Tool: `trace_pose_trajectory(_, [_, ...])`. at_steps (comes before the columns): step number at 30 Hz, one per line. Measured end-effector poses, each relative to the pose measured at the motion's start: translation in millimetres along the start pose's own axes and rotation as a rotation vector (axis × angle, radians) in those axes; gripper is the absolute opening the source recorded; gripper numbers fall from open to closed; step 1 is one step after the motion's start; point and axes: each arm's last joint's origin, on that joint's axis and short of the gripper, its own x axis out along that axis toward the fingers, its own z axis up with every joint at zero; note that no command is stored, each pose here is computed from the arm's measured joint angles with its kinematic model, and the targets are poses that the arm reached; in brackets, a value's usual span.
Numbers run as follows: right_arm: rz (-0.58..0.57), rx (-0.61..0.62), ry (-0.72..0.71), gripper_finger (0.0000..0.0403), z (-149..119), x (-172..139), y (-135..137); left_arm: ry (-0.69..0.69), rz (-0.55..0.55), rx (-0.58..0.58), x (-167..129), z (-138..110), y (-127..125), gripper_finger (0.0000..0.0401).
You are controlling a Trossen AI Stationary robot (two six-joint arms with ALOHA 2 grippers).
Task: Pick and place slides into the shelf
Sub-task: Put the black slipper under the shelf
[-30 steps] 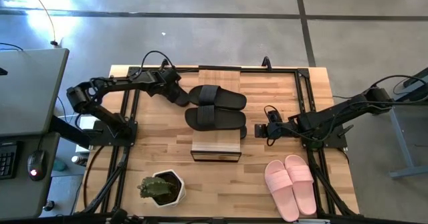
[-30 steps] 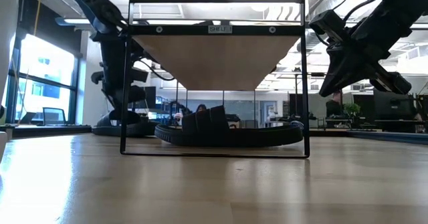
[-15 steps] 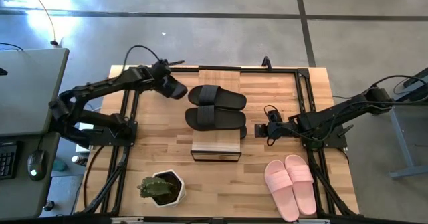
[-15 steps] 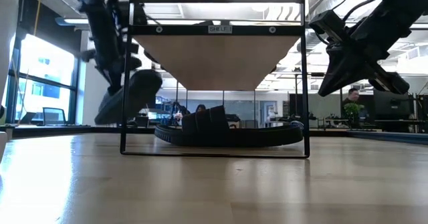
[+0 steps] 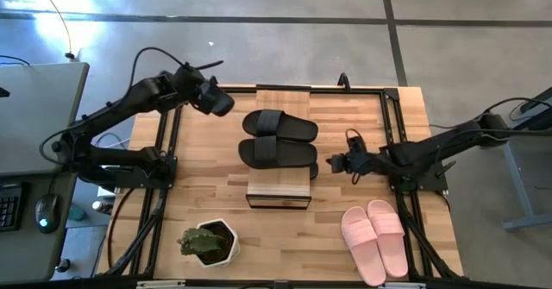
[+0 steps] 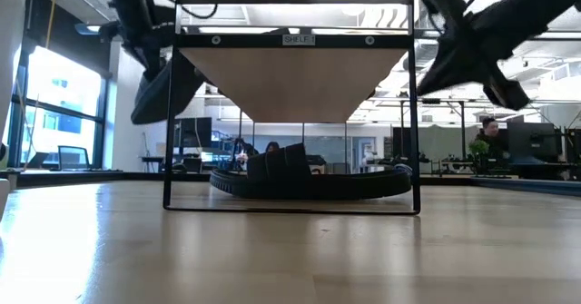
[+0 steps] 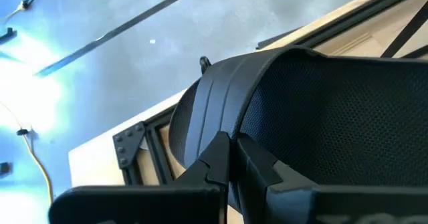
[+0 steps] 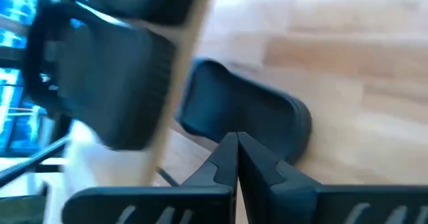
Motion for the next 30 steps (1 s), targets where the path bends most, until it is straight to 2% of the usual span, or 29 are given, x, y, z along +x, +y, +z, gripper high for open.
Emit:
trace_pose_trajectory(3, [0.063, -0.073, -0.061, 0.0, 10.1, -15.0, 6.7, -0.002, -0.006, -0.001, -9.4, 5.0, 4.0, 0.0])
trace_pose_trajectory(7, [0.18, -0.294, -0.183, 0.0, 34.2, -47.2, 39.5, -0.018, -0.048, -0.015, -23.0, 13.2, 8.7, 0.0])
trace_pose_trajectory(12, [0.266, -0.691, -0.342, 0.0, 73.8, -94.7, 95.4, -0.052, -0.112, -0.038, -42.1, 24.4, 15.2, 0.0])
trace_pose_trajectory(17, [0.266, -1.133, -0.449, 0.0003, 108.0, -122.2, 155.0, -0.108, -0.179, -0.092, -61.2, 36.1, 21.8, 0.0])
trace_pose_trajectory(19, [0.229, -1.26, -0.467, 0.0014, 116.8, -120.5, 177.1, -0.132, -0.193, -0.11, -68.0, 40.1, 24.5, 0.0])
trace_pose_trajectory(22, [0.181, -1.384, -0.466, 0.0047, 129.2, -108.9, 208.9, -0.161, -0.208, -0.127, -76.1, 46.2, 27.4, 0.0])
trace_pose_trajectory(25, [0.112, -1.466, -0.409, 0.0094, 139.3, -84.8, 233.7, -0.181, -0.245, -0.143, -83.2, 51.1, 29.3, 0.0])
trace_pose_trajectory(30, [-0.024, -1.672, -0.323, 0.0168, 151.2, -37.8, 266.2, -0.193, -0.313, -0.153, -89.8, 58.6, 29.2, 0.0])
